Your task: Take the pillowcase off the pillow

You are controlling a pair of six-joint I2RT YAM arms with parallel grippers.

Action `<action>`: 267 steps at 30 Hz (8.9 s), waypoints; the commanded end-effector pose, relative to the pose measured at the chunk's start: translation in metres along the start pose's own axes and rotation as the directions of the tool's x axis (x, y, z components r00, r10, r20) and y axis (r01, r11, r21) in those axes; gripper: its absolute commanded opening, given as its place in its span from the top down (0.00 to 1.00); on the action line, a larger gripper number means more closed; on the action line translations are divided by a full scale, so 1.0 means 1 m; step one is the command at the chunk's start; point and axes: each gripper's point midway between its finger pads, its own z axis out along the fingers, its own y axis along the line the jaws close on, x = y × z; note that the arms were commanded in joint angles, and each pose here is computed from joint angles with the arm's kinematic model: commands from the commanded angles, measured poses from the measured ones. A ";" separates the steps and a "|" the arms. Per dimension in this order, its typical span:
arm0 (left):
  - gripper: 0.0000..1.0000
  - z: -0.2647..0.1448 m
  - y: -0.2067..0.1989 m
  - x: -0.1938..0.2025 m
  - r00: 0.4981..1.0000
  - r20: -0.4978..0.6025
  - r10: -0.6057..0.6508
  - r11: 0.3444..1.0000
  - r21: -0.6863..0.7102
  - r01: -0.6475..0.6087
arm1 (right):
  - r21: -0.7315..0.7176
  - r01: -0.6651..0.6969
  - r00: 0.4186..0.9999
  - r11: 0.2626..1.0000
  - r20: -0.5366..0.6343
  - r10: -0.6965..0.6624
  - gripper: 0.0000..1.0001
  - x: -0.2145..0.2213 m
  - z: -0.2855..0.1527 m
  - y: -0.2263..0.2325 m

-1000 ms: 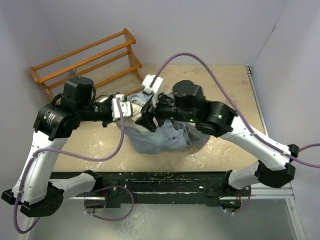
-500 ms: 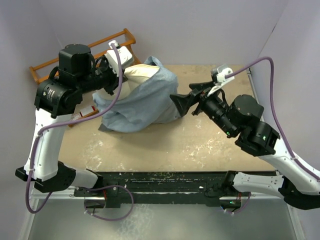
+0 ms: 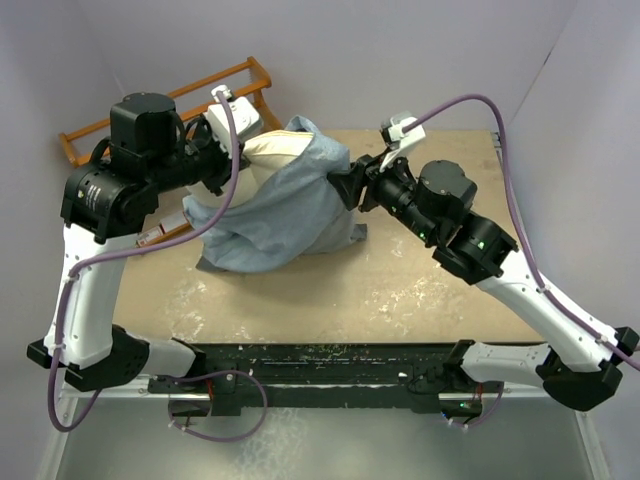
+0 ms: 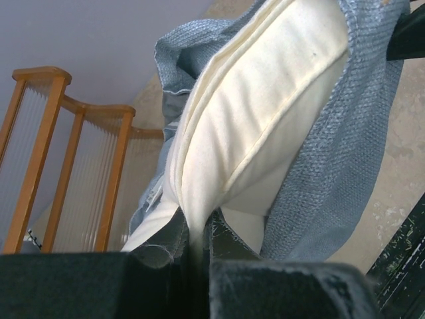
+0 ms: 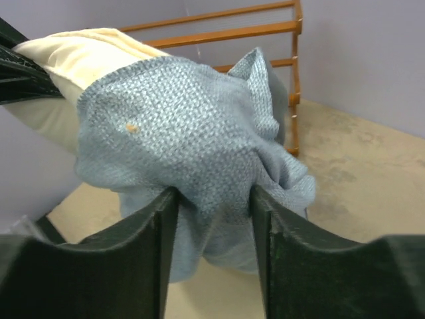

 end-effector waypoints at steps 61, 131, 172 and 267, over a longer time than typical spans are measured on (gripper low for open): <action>1.00 -0.057 0.021 -0.080 0.944 0.294 0.152 0.981 -0.160 -0.108 | 0.026 -0.129 0.985 0.991 -0.109 0.131 1.00 0.056 -0.051 -0.039; 1.00 -0.026 -0.053 -0.020 0.977 0.183 0.107 0.956 0.249 -0.152 | -0.433 0.366 0.823 0.824 -0.262 -0.504 0.06 0.041 0.013 0.086; 0.17 0.047 0.011 0.121 0.990 -0.028 0.137 0.991 0.005 -0.137 | -0.406 0.114 0.984 0.907 0.172 -0.046 1.00 -0.069 -0.058 0.018; 0.01 0.035 0.056 0.119 0.963 -0.229 -0.141 0.989 0.007 0.147 | 0.691 0.212 0.909 0.691 0.119 -0.399 1.00 -0.110 -0.079 -0.178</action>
